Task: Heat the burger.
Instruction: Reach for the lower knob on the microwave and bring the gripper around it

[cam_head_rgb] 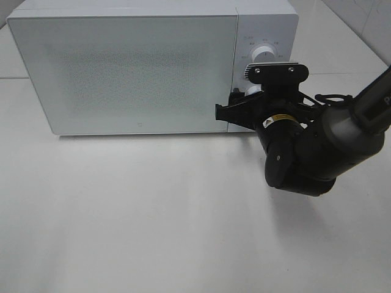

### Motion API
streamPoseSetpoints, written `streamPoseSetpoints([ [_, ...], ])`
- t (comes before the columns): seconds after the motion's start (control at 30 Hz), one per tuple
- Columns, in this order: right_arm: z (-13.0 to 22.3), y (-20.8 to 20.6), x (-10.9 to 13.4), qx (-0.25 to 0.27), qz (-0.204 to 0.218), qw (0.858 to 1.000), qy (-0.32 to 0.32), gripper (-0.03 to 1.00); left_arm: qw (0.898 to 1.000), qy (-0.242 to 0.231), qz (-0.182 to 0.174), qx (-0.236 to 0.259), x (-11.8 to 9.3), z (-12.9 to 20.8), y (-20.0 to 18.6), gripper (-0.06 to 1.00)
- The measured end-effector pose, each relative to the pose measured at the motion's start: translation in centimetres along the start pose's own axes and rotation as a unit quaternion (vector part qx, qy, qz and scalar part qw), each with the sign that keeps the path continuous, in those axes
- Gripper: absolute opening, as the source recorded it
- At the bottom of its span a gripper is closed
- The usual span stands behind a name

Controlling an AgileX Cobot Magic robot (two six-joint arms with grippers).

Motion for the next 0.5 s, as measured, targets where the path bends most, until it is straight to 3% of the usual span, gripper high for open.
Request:
streamPoseSetpoints([
  [0.2,0.03,0.0,0.01,0.001,0.0,1.0,0.0,0.68,1.0,0.0,0.0,0.0,0.0,0.0,0.0,0.96],
  [0.27,0.12,0.01,0.03,0.002,0.0,1.0,-0.001,0.55,1.0,0.0,0.0,0.0,0.0,0.0,0.0,0.96],
  [0.3,0.12,0.01,0.03,0.002,0.0,1.0,-0.001,0.55,1.0,0.0,0.0,0.0,0.0,0.0,0.0,0.96],
  [0.33,0.15,0.02,-0.02,0.002,0.0,1.0,0.0,0.44,1.0,0.0,0.0,0.0,0.0,0.0,0.0,0.96],
  [0.5,0.12,0.04,0.0,0.002,-0.001,1.0,-0.001,0.45,1.0,0.0,0.0,0.0,0.0,0.0,0.0,0.96],
])
Point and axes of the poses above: a point on each arm's last joint axis where the gripper is mounted, y pointing out along that axis toward the gripper, x along the wrist's bending axis when the last joint is at zero, z = x × y, the point moved 9 cm from there along y, pointing out along that axis toward the gripper, and after that the axes turned 10 degrees about -y, right-handed, at the moved point
